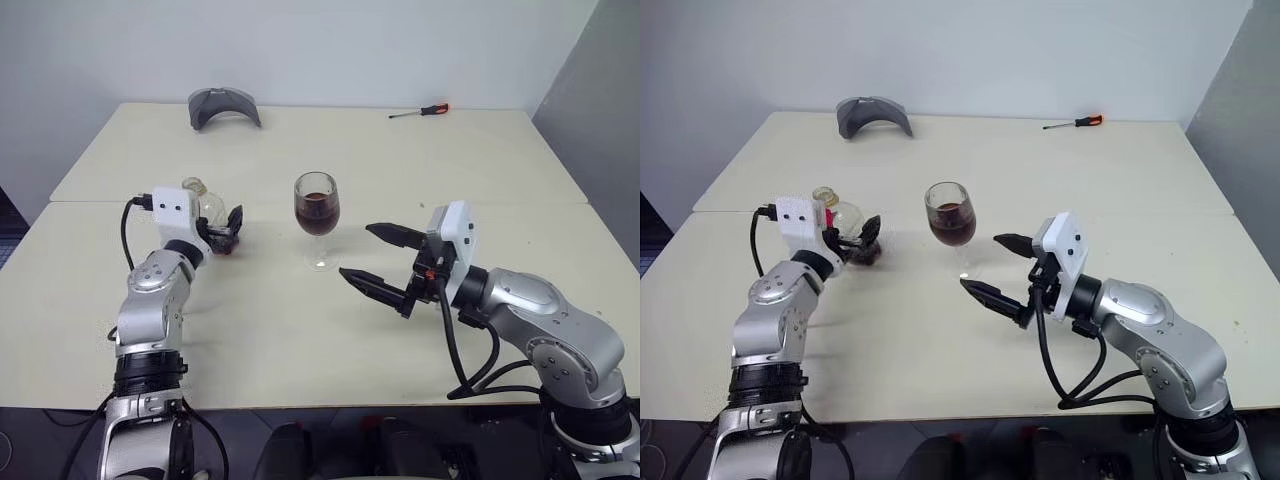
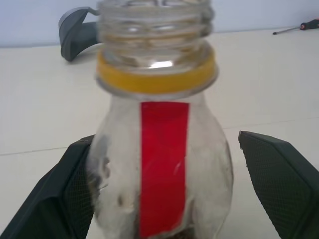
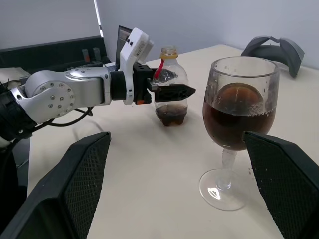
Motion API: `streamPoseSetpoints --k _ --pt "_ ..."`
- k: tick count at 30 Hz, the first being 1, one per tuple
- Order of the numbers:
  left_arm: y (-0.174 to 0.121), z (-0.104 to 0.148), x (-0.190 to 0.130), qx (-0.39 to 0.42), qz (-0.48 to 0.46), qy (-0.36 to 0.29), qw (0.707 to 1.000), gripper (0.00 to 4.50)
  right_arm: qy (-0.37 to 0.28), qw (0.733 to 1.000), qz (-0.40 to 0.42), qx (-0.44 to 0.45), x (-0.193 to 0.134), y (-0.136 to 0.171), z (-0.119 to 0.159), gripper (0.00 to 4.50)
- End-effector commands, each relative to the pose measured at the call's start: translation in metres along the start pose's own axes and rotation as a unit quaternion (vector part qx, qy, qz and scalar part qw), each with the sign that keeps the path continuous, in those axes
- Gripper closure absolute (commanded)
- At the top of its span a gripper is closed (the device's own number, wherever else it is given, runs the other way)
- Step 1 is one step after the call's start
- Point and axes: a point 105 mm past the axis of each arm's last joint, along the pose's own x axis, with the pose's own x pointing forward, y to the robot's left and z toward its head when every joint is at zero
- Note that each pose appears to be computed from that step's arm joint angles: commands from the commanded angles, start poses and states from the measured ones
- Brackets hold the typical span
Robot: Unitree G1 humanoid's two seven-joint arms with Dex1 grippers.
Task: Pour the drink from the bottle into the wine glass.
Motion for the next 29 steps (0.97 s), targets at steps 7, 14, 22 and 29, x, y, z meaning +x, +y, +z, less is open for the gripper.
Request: streamPoseSetpoints --k 7,14,22,29 --pt "-0.006 0.007 -0.029 -0.016 0.001 0.0 1.0 0.04 -0.004 1.0 -0.012 -0.016 -0.013 0.002 0.004 0.0" --pt "-0.037 -0.013 -0.065 -0.041 -0.055 0.055 0.996 0.04 0.024 0.997 -0.069 -0.001 -0.037 -0.005 -0.009 0.0" --pt "-0.068 -0.028 -0.097 -0.036 -0.058 0.076 0.995 0.04 0.099 0.94 -0.326 -0.021 -0.086 -0.037 -0.055 0.0" --pt "-0.077 -0.028 -0.1 -0.02 -0.012 0.058 0.998 0.04 0.122 0.864 -0.488 -0.017 -0.115 -0.04 -0.08 0.0"
